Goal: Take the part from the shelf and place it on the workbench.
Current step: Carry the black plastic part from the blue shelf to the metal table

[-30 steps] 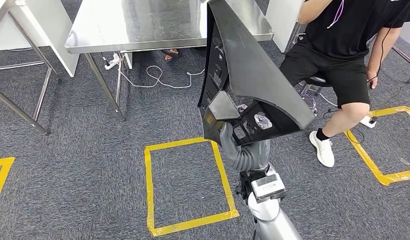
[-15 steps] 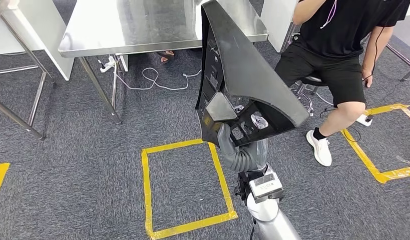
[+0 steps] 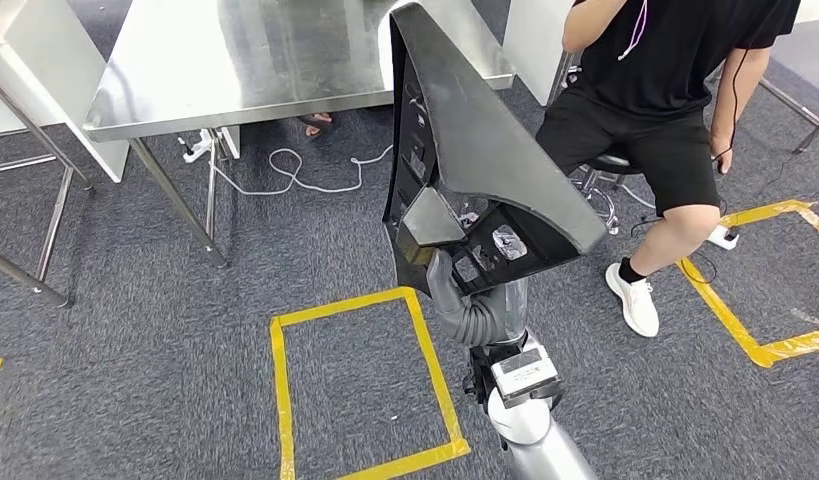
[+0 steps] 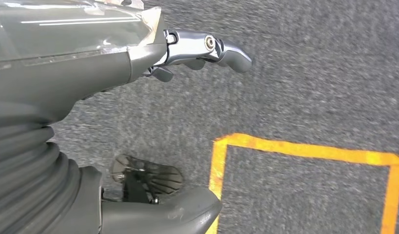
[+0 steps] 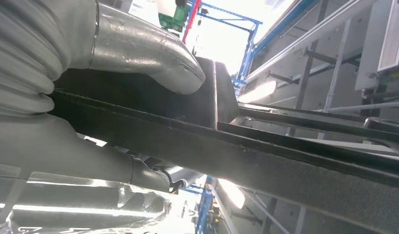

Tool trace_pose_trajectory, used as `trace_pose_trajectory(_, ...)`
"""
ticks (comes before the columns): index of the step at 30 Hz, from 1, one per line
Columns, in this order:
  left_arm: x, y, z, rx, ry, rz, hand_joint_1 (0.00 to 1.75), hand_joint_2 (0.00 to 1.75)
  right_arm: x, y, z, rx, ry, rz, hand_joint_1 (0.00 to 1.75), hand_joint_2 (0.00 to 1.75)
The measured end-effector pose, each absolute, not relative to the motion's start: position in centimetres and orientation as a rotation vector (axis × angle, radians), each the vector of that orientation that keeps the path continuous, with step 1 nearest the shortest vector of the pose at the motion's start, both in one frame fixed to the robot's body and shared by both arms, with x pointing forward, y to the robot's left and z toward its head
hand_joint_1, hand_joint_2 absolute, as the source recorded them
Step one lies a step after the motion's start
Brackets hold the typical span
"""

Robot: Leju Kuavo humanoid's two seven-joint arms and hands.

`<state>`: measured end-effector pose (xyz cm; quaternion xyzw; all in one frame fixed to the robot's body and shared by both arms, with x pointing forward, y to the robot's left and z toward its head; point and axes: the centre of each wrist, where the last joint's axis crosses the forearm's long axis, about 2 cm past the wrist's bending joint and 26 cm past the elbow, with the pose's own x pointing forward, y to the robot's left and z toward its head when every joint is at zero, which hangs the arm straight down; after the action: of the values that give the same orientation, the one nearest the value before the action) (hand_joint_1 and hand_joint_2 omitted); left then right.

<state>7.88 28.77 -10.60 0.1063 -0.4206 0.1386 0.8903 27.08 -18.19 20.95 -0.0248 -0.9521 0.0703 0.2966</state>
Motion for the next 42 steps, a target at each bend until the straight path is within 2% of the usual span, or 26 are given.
trace_pose_trajectory(42, 7.77, 28.25, -10.61, 0.229, -0.860, 0.276, 0.00, 1.75, 27.15, -17.84, 20.71, -0.013, -2.522, 0.268, 1.75, 1.75)
